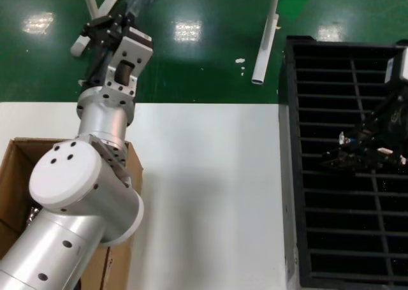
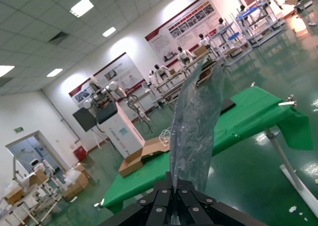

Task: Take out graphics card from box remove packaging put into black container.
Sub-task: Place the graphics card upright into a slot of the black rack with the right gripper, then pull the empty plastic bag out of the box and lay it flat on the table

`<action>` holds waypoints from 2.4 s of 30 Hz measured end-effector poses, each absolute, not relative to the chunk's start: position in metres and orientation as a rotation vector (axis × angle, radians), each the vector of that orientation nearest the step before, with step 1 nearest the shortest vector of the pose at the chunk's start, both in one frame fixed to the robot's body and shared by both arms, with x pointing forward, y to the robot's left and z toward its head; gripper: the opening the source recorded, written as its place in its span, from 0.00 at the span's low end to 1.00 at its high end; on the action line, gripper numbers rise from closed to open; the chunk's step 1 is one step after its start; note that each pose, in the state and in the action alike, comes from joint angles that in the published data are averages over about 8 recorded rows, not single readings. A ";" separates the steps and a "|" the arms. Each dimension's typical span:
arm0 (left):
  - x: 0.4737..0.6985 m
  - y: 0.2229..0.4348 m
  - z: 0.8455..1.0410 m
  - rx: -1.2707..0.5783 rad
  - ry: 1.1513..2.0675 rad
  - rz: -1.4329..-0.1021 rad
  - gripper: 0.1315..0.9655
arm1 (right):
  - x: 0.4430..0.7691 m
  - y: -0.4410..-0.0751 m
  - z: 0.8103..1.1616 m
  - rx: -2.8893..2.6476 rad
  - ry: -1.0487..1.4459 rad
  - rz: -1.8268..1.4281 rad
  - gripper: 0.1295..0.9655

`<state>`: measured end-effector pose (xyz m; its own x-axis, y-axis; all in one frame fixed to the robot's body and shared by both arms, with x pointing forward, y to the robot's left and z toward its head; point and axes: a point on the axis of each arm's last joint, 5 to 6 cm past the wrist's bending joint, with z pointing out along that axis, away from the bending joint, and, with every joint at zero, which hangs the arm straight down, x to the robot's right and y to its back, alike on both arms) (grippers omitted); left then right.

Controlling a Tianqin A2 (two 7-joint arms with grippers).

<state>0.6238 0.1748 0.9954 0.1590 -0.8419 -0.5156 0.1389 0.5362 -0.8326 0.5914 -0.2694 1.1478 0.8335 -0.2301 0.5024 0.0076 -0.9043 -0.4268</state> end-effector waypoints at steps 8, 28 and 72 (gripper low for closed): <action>0.628 0.173 0.991 -0.735 1.213 -0.805 0.01 | 0.604 -0.274 1.157 -2.609 0.176 -0.760 0.07; 0.620 0.192 0.983 -0.780 1.195 -0.773 0.01 | 0.660 -0.252 1.153 -2.643 0.049 -0.757 0.07; 0.605 0.156 0.937 -1.606 1.237 -1.083 0.01 | 0.644 -0.262 1.183 -2.064 0.360 -1.581 0.66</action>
